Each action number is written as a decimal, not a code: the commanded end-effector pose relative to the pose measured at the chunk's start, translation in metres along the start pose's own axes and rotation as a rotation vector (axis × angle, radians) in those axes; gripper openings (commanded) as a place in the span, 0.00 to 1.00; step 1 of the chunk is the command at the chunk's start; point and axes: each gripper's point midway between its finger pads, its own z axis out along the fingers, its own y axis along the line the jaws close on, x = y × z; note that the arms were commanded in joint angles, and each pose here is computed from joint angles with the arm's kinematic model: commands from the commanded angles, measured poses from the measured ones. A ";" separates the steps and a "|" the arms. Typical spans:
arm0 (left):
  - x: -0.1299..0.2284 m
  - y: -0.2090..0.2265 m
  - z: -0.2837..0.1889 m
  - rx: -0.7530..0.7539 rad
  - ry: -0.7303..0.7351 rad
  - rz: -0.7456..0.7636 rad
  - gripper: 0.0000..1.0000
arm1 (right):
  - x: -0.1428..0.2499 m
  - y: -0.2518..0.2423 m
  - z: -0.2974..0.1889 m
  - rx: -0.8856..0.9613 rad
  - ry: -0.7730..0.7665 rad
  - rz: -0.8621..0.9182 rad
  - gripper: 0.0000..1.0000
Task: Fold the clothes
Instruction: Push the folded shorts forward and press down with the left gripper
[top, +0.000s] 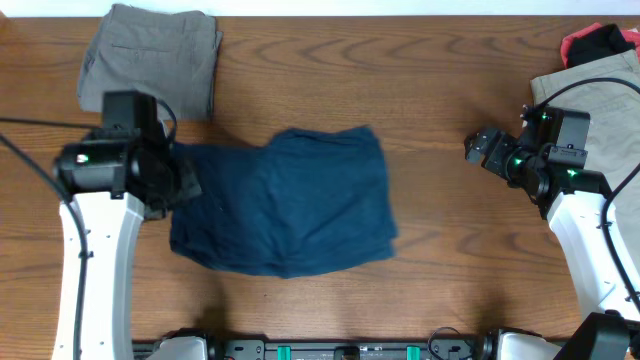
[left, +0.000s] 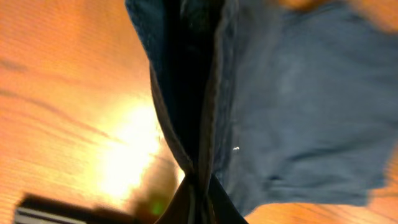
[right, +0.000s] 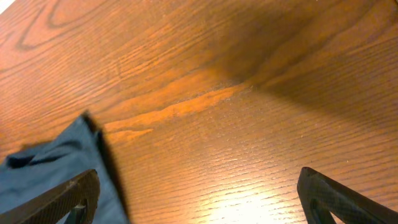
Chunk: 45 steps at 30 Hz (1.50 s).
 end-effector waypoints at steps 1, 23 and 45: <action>-0.012 -0.017 -0.030 0.026 -0.095 0.094 0.05 | -0.005 0.003 0.000 -0.006 -0.006 -0.003 0.99; 0.022 -0.176 0.060 0.239 0.130 0.424 0.06 | -0.005 0.003 0.000 -0.006 -0.006 -0.003 0.99; 0.053 -0.234 0.107 0.319 0.221 0.450 0.06 | -0.005 0.003 0.000 -0.006 -0.006 -0.004 0.99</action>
